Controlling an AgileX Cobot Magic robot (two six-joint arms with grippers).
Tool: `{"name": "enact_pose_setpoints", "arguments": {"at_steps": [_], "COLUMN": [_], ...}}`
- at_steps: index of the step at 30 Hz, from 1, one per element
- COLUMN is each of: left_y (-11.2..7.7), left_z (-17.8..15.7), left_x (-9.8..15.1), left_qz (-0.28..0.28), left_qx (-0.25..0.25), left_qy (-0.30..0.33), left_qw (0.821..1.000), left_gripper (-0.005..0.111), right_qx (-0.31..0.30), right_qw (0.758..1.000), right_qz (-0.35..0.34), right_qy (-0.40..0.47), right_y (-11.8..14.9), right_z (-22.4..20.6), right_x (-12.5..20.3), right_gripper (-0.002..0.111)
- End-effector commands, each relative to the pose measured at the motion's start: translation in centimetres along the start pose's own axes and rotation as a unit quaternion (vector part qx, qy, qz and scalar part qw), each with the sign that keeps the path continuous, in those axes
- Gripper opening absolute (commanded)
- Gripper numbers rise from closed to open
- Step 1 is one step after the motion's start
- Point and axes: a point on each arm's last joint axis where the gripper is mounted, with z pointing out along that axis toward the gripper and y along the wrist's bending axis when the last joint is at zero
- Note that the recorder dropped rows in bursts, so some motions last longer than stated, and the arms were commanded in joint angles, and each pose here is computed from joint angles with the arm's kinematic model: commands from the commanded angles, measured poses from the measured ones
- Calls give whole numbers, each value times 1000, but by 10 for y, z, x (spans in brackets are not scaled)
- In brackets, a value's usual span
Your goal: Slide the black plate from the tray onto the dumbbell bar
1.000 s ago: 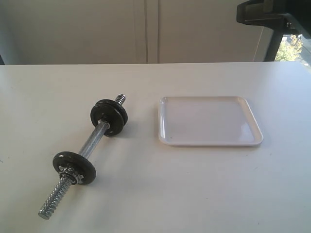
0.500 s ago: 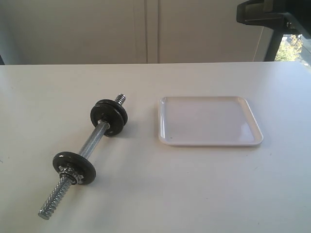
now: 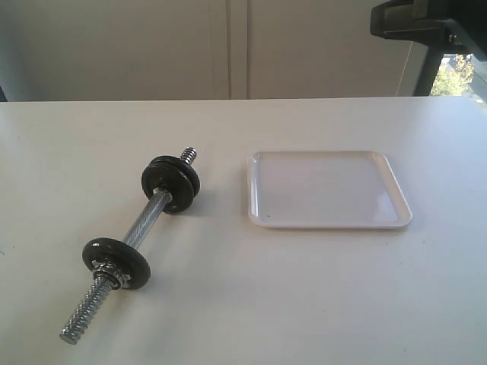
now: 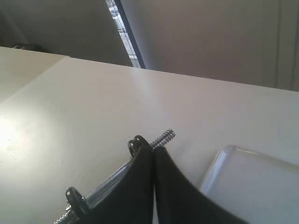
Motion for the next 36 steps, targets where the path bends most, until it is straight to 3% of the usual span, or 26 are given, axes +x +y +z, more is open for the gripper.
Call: {"name": "enact_pose_setpoints", "arguments": {"at_steps": [1,21,36], "left_y": [0,0,-3], "left_z": [0,0,0], "left_x": [0,0,0], "left_qz": [-5,-5,-12], "left_qx": [0,0,19], "left_qy": [-4,-3,-4], "left_qw": [1000,1000,1000], "left_gripper": [0,0,0], "right_qx": [0,11,7], "right_qw": [1000,1000,986], "right_qz": [3,-2,-97], "right_qy": [-3,-14,-134], "right_y": [1,1,69], "right_z": [-2,-4,-86], "right_x": [0,-2,-14], "right_gripper": [0,0,0]}}
